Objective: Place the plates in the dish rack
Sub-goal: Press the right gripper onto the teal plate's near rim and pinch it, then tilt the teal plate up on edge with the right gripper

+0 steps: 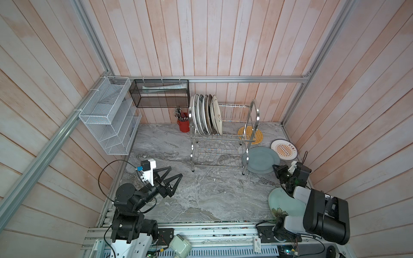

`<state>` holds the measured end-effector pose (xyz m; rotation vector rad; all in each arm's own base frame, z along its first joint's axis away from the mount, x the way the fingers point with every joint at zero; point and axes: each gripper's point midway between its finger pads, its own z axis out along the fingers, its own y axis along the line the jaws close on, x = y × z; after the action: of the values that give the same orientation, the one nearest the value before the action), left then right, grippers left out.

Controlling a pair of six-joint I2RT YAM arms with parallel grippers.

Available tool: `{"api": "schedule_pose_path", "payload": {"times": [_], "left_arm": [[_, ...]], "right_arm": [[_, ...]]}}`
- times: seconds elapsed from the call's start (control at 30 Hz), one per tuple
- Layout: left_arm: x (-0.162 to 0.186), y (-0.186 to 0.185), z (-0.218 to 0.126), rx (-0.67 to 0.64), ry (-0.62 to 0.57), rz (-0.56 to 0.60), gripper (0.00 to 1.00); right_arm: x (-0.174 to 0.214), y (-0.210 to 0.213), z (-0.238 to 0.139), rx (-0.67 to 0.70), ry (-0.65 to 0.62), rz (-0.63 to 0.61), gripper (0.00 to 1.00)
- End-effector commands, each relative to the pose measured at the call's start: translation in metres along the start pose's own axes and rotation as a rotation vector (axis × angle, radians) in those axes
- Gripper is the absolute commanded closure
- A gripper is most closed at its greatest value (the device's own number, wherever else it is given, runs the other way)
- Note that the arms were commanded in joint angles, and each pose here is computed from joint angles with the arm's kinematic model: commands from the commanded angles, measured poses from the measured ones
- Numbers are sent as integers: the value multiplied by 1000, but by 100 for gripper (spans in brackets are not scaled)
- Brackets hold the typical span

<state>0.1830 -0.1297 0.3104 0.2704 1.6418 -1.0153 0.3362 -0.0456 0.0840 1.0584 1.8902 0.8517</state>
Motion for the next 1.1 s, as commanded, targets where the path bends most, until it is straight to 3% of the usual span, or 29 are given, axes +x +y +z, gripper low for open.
{"api": "schedule_pose_path", "payload": {"times": [0.0,0.47,0.83,1.07], "left_arm": [[1,4,-1,-17,-7,4,0],[0,5,-1,-27,-13,3,0],[-2,7,-3,-41,-27,0,0],[-3,6,-4,-43,-33,-1,0]], "right_arm": [[-20,28,-14,-41,-85,-20,100],[-49,70,-79,-43,-297,-12,100],[-41,83,-120,-41,-356,-44,100],[-28,108,-137,-151,-327,-41,100]]}}
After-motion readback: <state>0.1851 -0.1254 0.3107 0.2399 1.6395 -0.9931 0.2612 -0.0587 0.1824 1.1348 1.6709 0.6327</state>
